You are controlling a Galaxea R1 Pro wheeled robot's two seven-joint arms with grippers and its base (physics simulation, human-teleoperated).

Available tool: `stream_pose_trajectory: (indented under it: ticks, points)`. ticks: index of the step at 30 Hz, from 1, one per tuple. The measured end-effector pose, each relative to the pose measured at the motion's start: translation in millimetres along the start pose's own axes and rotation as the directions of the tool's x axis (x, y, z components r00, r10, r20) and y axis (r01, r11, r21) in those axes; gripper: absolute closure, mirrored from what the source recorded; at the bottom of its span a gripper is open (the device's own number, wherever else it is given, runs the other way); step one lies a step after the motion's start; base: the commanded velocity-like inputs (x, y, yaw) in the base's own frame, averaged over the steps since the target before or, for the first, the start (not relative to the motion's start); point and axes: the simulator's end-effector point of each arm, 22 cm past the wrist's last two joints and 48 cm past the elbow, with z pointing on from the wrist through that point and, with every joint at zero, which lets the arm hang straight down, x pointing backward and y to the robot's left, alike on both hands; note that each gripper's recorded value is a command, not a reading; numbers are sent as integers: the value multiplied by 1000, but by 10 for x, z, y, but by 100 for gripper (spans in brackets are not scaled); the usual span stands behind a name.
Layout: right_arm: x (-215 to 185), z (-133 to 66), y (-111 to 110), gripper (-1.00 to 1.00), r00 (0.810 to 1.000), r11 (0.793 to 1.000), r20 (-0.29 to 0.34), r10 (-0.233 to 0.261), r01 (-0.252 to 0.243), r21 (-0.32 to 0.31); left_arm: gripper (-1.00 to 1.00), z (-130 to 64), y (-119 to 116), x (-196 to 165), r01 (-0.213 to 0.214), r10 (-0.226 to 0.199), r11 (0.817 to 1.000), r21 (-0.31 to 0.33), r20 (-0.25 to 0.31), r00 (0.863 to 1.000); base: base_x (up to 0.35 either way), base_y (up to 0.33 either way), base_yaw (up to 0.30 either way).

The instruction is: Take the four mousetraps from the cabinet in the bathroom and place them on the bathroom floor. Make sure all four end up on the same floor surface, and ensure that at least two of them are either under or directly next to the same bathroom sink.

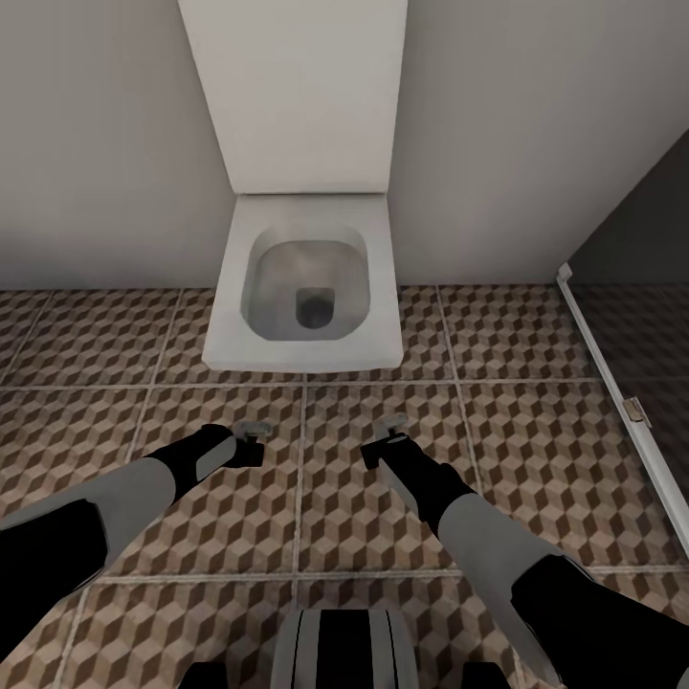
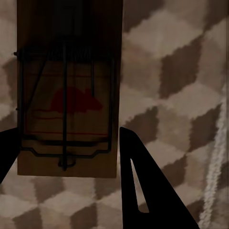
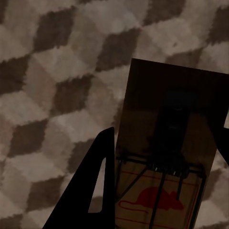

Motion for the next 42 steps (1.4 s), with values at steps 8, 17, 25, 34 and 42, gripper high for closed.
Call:
stream_pose_trajectory:
  ticks: [8,17,25,34,42]
  points:
    - [0,0,0,100,1000,1000,0,0,0,0,100,-16,-27,-266,13,-14,1000,7,121,993,0,0,0]
    - [0,0,0,100,1000,1000,0,0,0,0,100,-22,-37,-314,14,-15,1000,8,142,990,0,0,0]
    - [-1,0,0,100,1000,1000,0,0,0,0,100,-21,-36,-313,14,-15,1000,5,142,990,0,0,0]
    - [-6,-2,0,100,1000,1000,1,1,-1,0,100,-15,-95,-295,9,-10,1000,8,134,991,0,0,0]
    - [-7,-2,0,100,1000,1000,1,1,-1,0,100,4,-103,-80,-2,2,1000,7,36,999,0,0,0]
